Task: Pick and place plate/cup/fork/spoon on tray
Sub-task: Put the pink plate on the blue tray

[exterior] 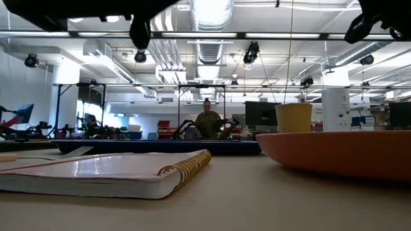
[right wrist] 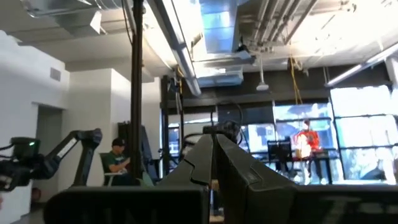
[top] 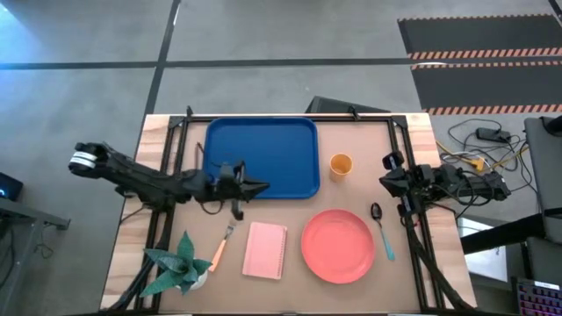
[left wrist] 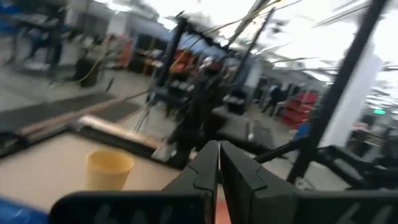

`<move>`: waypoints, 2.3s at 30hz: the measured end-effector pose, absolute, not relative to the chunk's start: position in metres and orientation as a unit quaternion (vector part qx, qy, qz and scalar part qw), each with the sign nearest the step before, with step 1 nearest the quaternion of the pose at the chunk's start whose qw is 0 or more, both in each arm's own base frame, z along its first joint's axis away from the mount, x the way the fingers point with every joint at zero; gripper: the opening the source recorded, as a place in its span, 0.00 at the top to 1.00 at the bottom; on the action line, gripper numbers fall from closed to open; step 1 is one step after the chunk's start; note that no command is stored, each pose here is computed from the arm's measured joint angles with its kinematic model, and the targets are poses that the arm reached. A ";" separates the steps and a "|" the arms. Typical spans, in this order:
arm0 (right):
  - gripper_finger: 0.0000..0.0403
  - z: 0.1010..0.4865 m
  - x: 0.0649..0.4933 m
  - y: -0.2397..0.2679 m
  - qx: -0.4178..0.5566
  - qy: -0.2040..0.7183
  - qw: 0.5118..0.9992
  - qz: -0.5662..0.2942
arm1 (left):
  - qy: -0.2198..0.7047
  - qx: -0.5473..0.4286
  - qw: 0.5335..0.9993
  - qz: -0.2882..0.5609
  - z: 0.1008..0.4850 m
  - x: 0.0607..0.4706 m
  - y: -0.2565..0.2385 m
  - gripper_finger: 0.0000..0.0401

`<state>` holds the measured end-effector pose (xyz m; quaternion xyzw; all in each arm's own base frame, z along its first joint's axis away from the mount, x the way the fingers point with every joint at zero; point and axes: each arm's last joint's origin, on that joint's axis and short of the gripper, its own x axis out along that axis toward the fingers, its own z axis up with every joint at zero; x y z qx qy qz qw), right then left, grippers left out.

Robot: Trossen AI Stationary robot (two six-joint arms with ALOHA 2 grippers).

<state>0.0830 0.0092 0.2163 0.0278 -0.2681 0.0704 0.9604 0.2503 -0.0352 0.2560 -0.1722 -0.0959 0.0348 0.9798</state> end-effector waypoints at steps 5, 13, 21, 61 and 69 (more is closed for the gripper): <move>0.98 0.219 0.082 0.009 0.026 -0.276 0.958 0.070 | -0.039 -0.204 0.975 0.084 0.243 0.272 -0.034 1.00; 0.98 0.224 0.081 0.009 0.053 -0.278 0.956 0.077 | 0.025 -0.269 0.957 0.108 0.231 0.297 -0.037 1.00; 0.98 0.225 0.080 0.009 0.055 -0.281 0.955 0.077 | 0.102 -0.328 0.929 0.137 0.215 0.324 -0.041 1.00; 0.98 0.222 0.082 0.009 0.066 -0.259 0.960 0.079 | 0.201 -0.271 0.936 0.099 0.212 0.423 -0.072 1.00; 0.98 0.222 0.082 0.009 0.068 -0.259 0.960 0.079 | 0.206 -0.246 0.945 0.070 0.209 0.447 -0.074 1.00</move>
